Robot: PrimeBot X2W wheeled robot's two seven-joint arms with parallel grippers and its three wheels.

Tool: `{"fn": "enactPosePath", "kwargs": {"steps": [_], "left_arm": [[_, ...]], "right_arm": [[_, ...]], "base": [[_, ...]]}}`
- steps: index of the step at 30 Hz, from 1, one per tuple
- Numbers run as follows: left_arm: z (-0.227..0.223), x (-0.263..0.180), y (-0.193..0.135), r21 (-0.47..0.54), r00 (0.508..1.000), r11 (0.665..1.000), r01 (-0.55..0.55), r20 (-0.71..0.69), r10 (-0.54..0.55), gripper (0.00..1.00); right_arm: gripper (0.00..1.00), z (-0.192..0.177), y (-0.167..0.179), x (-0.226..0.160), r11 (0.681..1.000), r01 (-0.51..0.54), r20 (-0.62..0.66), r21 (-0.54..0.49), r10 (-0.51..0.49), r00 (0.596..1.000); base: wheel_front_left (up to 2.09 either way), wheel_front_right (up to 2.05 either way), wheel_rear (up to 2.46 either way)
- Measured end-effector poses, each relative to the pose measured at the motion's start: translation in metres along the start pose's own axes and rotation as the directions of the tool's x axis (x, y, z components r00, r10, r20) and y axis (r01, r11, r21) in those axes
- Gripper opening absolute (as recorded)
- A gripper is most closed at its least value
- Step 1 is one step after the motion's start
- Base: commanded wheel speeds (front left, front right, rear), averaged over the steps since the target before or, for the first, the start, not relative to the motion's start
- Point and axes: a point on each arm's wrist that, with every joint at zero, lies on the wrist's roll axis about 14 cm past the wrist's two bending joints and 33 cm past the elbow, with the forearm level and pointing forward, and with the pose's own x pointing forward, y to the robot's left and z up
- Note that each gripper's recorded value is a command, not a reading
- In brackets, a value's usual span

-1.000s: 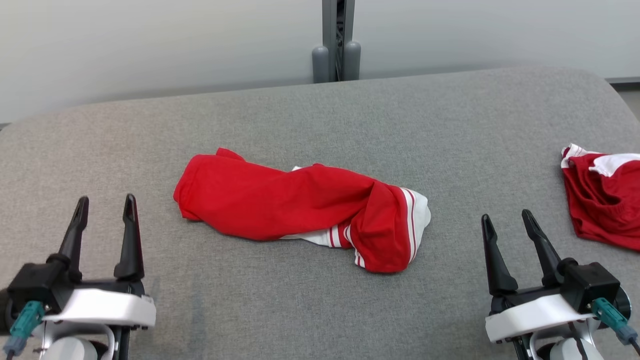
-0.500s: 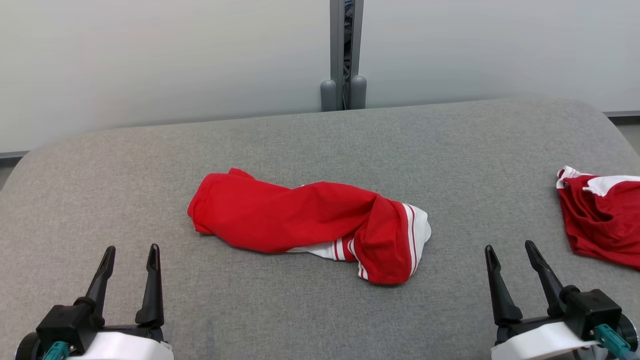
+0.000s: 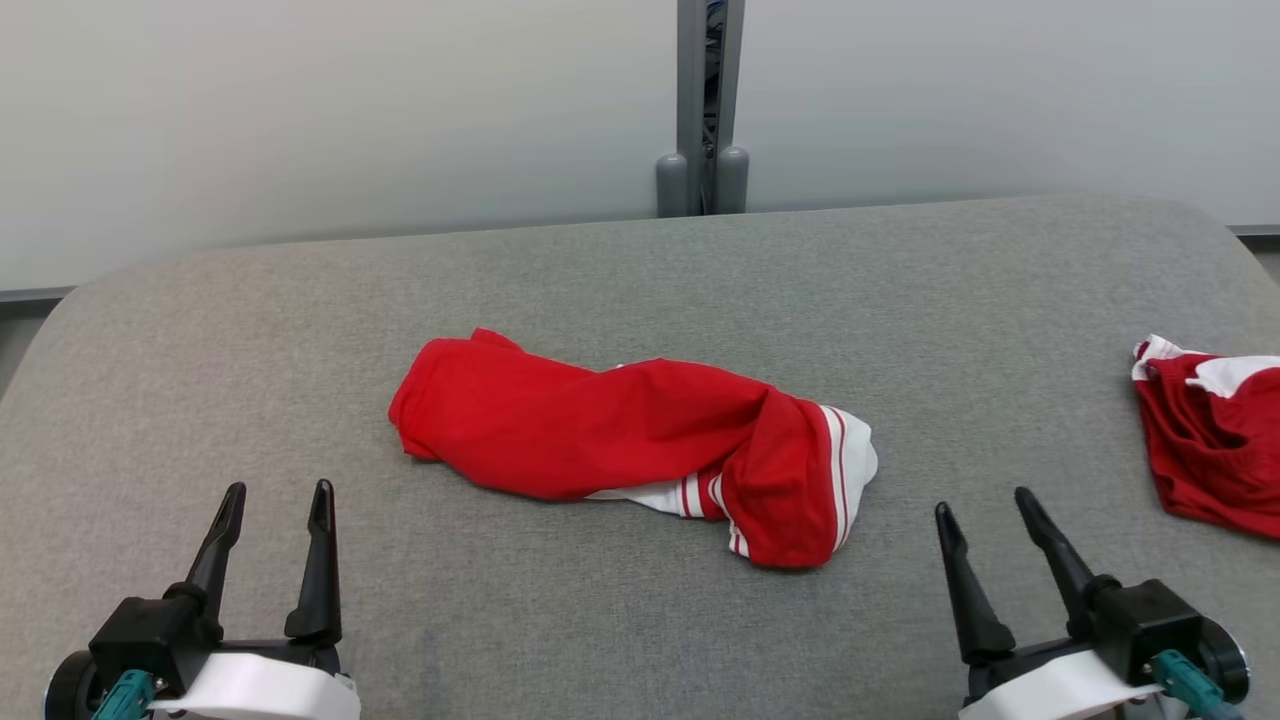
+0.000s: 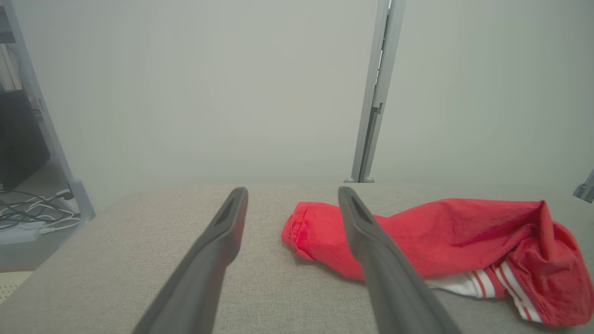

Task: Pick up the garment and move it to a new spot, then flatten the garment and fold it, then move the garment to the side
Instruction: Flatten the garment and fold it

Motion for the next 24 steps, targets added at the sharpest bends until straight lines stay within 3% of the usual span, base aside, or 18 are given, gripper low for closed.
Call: {"fn": "enactPosePath", "kwargs": {"steps": [5,14,24], "left_arm": [[0.002,0.000,0.003,-0.007,1.000,1.000,-0.018,0.008,0.018,1.00],[-0.001,0.000,0.018,-0.028,0.997,0.996,-0.081,0.002,0.082,1.00],[-0.021,0.008,0.031,-0.037,0.991,0.991,-0.127,-0.046,0.125,1.00]], "right_arm": [[1.00,-0.021,0.024,0.004,0.994,-0.107,-0.088,-0.033,0.103,0.991],[1.00,-0.079,0.053,0.016,0.945,-0.312,-0.300,-0.101,0.270,0.915],[1.00,-0.134,0.073,0.038,0.813,-0.540,-0.479,-0.216,0.394,0.785]], "base": [[0.00,0.00,0.00],[0.00,0.00,0.00],[0.00,0.00,0.00]]}}
